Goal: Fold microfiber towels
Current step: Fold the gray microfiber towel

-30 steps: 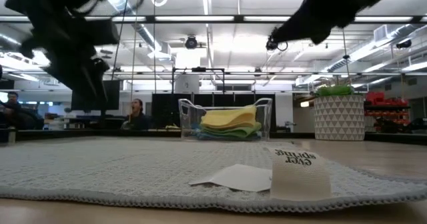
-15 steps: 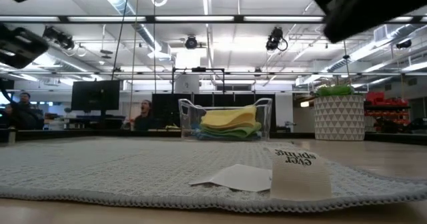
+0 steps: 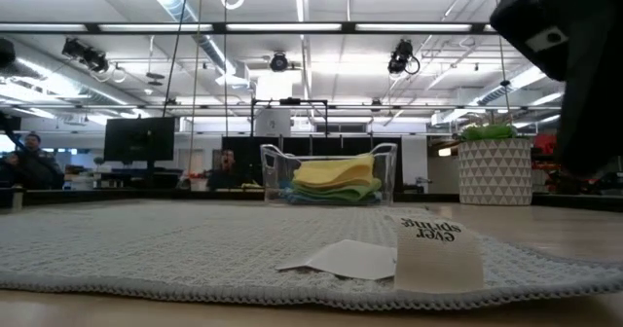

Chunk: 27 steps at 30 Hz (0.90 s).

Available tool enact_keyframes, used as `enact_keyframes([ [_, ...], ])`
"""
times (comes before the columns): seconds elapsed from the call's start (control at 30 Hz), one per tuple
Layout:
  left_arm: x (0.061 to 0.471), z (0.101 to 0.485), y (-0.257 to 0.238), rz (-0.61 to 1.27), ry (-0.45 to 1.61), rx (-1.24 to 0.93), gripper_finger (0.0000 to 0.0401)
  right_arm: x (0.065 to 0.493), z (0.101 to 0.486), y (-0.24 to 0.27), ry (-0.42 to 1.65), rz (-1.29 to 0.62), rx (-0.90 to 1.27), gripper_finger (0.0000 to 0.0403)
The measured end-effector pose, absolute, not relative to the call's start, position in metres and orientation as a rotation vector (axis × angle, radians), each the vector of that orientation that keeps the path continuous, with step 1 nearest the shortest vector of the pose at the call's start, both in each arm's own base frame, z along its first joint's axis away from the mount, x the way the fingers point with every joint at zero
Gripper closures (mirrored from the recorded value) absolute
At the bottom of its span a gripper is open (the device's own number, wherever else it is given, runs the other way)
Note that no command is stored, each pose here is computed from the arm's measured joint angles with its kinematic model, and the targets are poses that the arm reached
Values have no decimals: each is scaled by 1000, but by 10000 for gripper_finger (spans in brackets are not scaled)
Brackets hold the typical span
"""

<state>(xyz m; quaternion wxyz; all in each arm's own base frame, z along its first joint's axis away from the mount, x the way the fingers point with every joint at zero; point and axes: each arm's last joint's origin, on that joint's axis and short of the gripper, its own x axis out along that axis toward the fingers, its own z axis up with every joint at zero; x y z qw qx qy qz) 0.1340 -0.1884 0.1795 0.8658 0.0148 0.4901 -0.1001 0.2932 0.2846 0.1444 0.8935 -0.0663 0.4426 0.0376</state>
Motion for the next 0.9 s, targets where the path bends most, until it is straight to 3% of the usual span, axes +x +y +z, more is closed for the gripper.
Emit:
enact_keyframes([
  [0.2, 131, 177, -215, -218, 1246, 173, 188, 293, 138, 286, 935, 75, -131, 232],
  [0.57, 131, 147, -240, -213, 1343, 356, 238, 293, 149, 285, 912, 83, -118, 231],
  [0.73, 132, 141, -241, -208, 1351, 385, 279, 293, 150, 285, 911, 82, -114, 231],
  [0.9, 132, 141, -239, -212, 1349, 415, 370, 293, 150, 285, 912, 74, -99, 233],
])
